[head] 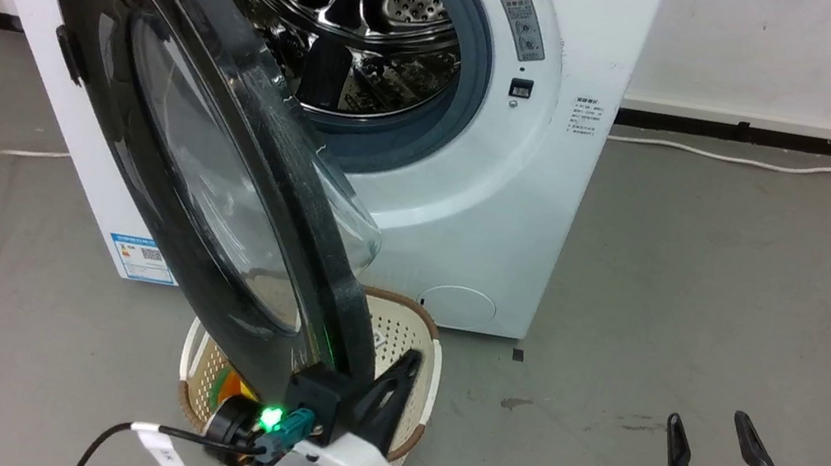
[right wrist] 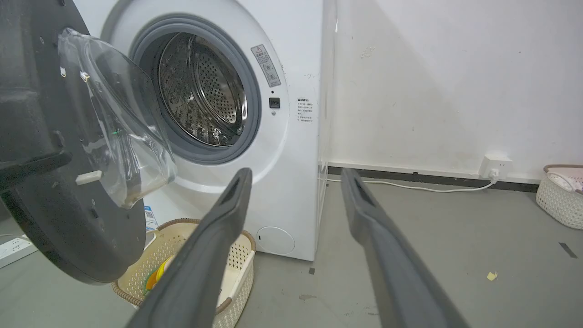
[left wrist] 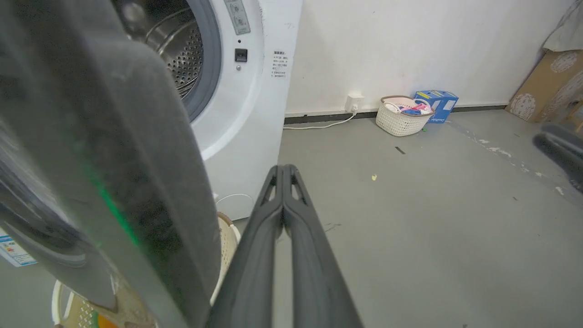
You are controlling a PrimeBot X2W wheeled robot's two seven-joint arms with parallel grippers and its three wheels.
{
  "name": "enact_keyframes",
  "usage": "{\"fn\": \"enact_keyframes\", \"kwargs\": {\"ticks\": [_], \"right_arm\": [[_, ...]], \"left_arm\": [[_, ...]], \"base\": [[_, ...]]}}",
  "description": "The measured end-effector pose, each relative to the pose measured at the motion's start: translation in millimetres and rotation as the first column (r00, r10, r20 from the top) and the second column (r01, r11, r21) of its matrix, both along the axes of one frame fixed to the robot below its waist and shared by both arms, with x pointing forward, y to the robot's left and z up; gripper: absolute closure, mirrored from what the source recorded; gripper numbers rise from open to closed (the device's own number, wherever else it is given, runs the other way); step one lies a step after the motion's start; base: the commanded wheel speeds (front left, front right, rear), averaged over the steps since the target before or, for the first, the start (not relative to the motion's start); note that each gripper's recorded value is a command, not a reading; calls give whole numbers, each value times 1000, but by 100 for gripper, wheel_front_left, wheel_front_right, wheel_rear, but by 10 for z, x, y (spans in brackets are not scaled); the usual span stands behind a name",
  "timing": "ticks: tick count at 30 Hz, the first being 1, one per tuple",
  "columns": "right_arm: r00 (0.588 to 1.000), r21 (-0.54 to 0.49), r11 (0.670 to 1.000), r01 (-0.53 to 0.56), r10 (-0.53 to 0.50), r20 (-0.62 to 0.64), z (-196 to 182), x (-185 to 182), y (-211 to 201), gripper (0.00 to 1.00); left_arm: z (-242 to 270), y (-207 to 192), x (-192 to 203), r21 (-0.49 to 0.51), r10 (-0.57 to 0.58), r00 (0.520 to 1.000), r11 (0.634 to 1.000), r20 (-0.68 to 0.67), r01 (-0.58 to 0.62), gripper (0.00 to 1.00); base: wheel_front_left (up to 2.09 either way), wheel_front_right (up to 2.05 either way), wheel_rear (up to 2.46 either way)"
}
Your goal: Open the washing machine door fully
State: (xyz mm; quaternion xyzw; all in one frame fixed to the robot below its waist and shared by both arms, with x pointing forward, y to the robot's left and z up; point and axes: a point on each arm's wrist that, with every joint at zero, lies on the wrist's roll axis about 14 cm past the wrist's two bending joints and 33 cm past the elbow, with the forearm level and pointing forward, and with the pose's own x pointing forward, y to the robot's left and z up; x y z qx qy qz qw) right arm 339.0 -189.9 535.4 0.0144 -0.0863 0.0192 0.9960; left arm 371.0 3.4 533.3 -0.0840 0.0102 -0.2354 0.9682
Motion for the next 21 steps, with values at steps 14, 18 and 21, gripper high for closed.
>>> {"fn": "enact_keyframes", "kwargs": {"ticks": [14,18,21], "right_arm": [[998,7,999,-53,53,-20,-62,106,165,0],[995,11,995,-99,100,-10,-32,168,310,0],[991,16,991,-134,134,-2,-6,210,422,0]], "left_arm": [[-249,334,84,-32,126,992,991,-16,-127,100],[-180,517,29,-50,187,982,981,8,-186,100],[-196,741,-74,-49,253,967,966,9,-253,100]], "base": [[0,0,0],[0,0,0],[0,0,0]]}}
